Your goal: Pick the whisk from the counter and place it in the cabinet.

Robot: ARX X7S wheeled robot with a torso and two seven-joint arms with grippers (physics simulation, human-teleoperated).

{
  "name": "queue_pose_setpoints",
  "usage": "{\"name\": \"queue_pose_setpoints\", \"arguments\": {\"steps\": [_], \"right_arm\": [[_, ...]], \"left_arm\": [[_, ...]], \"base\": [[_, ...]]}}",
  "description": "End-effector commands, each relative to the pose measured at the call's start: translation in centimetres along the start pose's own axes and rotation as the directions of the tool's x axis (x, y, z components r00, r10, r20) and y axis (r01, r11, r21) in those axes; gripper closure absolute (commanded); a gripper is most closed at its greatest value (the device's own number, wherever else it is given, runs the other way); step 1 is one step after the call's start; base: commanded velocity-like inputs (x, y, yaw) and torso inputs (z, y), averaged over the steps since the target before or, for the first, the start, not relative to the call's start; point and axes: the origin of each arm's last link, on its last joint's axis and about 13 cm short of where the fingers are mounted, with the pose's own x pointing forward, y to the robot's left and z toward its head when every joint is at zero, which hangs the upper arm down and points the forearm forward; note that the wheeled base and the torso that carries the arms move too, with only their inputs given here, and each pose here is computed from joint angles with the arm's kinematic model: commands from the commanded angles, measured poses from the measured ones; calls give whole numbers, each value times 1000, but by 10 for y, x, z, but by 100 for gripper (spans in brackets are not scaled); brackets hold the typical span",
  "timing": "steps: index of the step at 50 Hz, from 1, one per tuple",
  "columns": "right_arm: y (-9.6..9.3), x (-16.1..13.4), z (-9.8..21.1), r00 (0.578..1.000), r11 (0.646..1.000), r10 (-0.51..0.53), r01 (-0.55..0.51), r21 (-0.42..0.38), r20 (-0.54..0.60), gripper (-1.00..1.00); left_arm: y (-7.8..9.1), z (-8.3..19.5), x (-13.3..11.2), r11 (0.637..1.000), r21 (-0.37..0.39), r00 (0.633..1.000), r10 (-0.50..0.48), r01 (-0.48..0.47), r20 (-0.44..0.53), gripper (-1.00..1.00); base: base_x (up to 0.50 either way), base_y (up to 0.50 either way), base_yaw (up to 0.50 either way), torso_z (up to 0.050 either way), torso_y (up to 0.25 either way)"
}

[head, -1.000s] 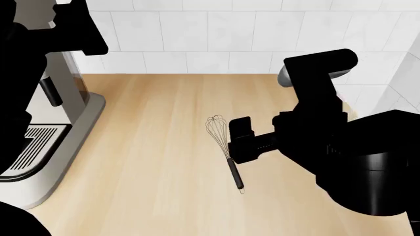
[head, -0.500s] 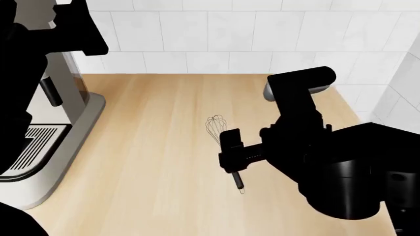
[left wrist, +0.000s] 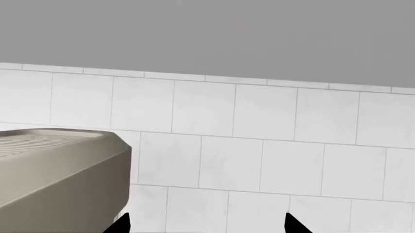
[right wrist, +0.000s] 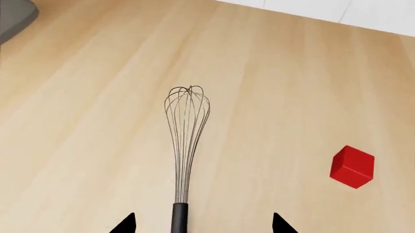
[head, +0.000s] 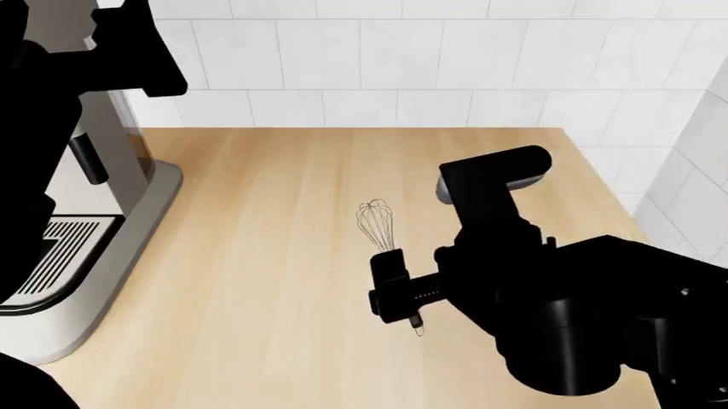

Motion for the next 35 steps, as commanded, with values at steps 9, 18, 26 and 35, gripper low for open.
{"name": "queue_pose_setpoints", "arguments": {"steps": [9, 18, 26, 35], "right_arm": [[5, 10, -12, 999, 999, -34, 32, -32, -34, -100], [9, 13, -18, 998, 999, -35, 33, -34, -54, -100], [10, 16, -20, 997, 998, -51, 50, -27, -63, -100], [14, 19, -25, 996, 999, -37, 35, -40, -75, -100]], "left_arm": [[0, 0, 1, 1000, -2, 1000, 2, -2, 0, -100], [0, 0, 0, 1000, -2, 1000, 1, -1, 0, -100], [0, 0, -1, 1000, -4, 1000, 0, 0, 0, -100], [0, 0, -3, 1000, -4, 1000, 0, 0, 0, -100]], "base": [[0, 0, 0, 0, 0], [0, 0, 0, 0, 0], [0, 0, 0, 0, 0], [0, 0, 0, 0, 0]]}}
